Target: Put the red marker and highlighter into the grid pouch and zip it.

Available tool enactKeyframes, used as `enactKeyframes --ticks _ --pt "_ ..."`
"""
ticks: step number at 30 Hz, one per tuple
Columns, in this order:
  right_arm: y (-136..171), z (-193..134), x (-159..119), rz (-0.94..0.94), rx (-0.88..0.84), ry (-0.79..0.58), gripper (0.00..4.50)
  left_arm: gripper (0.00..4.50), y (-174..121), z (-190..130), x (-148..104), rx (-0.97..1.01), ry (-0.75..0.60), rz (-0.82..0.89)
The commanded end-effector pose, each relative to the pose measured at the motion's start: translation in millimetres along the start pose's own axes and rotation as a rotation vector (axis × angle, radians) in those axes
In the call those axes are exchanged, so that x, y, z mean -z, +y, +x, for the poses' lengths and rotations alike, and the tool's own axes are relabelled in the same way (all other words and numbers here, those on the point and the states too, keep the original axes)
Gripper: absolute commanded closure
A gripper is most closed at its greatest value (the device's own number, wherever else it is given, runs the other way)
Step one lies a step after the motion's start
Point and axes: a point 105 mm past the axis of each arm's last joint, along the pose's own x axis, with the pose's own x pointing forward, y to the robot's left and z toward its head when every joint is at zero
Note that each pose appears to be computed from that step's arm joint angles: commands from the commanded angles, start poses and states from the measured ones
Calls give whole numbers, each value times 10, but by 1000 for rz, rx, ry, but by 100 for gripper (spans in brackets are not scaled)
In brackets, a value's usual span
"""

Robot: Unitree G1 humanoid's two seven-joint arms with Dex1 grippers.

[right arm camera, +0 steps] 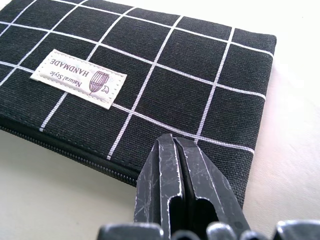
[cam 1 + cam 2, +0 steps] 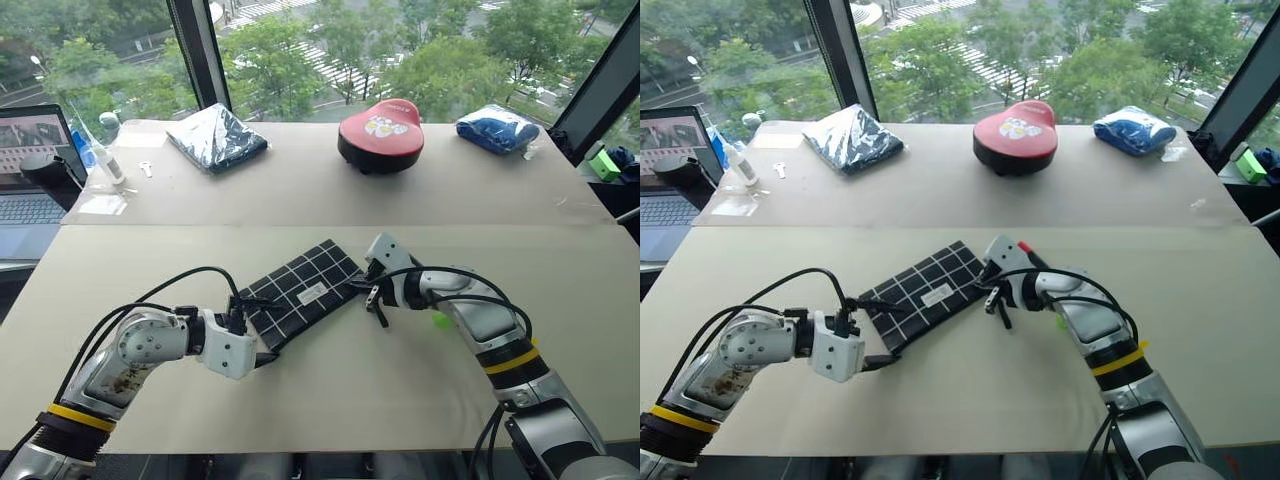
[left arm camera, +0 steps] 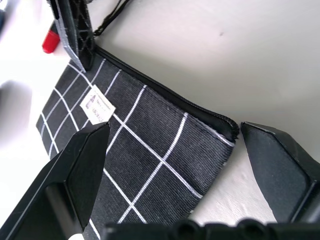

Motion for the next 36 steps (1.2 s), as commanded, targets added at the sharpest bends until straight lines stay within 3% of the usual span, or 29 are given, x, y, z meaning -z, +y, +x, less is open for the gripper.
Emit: enactKeyframes --ticks 1,13,16,26,33,36 --pt "-19 -63 -84 -11 8 -26 444 0 -36 68 101 -16 30 48" --pt "-26 -108 -56 0 14 -25 444 0 21 110 122 -111 -47 111" --pt "-32 -123 -58 3 18 -29 450 76 0 104 135 -97 -64 105" --pt "-27 -153 -61 10 22 -39 450 438 -80 117 201 -92 -79 88" --pt "19 -219 -102 65 -19 -73 450 444 -39 98 240 -137 -67 39" --pt "-48 -252 -160 116 -2 -111 374 450 28 68 242 -165 -62 2"
